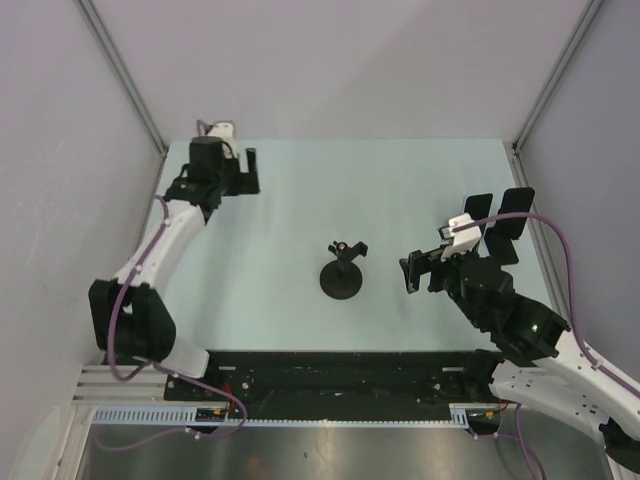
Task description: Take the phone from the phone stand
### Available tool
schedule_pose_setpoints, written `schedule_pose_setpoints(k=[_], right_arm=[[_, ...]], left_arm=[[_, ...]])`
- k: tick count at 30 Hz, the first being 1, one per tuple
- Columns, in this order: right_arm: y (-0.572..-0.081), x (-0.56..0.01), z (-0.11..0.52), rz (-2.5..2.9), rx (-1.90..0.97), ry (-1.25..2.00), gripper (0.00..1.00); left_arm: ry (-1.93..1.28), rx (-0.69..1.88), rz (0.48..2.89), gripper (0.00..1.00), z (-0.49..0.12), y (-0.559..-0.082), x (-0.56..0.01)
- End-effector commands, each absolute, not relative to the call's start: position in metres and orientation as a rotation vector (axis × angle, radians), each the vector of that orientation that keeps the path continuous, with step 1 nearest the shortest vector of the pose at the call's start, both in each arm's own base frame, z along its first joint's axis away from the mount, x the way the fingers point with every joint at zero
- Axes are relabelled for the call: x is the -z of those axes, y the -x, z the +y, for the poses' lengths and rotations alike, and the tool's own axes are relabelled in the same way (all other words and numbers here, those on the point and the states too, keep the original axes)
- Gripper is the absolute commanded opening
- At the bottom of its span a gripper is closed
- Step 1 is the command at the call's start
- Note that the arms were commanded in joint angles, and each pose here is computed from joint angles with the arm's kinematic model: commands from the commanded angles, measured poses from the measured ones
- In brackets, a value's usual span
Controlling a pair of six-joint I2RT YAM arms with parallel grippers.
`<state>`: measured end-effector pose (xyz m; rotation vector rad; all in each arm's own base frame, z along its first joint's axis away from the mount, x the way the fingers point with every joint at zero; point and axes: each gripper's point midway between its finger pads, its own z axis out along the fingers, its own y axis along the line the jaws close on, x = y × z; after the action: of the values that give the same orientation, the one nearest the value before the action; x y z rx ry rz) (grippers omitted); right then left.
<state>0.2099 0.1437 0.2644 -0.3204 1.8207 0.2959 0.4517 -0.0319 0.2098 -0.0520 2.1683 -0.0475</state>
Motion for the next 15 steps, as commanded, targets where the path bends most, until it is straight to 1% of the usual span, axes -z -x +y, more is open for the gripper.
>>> schedule_pose_setpoints(k=[1,2,3,4,5,6,7,9,13,15], right_arm=[[-0.211,-0.277,0.14,1.779,-0.322,0.263,0.99],[-0.211,-0.277,0.14,1.78,-0.326,0.26,0.99],[-0.211,-0.278,0.139,1.777,-0.323,0.257,0.99],[-0.211,-0.278,0.138,1.776,-0.324,0.253,0.99],[-0.211,-0.278,0.138,1.775,-0.323,0.249,0.99],[-0.211,-0.278,0.137,1.776,-0.321,0.246,0.99],[-0.212,-0.277,0.138,1.779,-0.32,0.243,0.99],[-0.211,-0.277,0.137,1.782,-0.317,0.241,0.99],[-0.211,-0.276,0.134,1.787,-0.313,0.228,0.99],[-0.212,-0.275,0.133,1.788,-0.301,0.223,0.99]], left_arm=[[0.013,0.122,2.082,1.0,-0.102,-0.399,-0.242],[-0.023,0.15,2.064,1.0,-0.13,-0.384,-0.246],[0.022,0.151,2.065,1.0,-0.137,-0.373,-0.241],[0.034,0.173,2.031,1.0,-0.145,-0.36,-0.252],[-0.009,0.218,2.021,1.0,-0.172,-0.342,-0.254],[0.04,0.189,2.008,1.0,-0.173,-0.334,-0.25],[-0.011,0.223,1.997,1.0,-0.195,-0.317,-0.252],[0.011,0.243,1.968,1.0,-0.203,-0.301,-0.257],[0.009,0.387,1.958,1.0,-0.242,-0.262,-0.26],[-0.02,0.378,1.958,1.0,-0.254,-0.253,-0.255]])
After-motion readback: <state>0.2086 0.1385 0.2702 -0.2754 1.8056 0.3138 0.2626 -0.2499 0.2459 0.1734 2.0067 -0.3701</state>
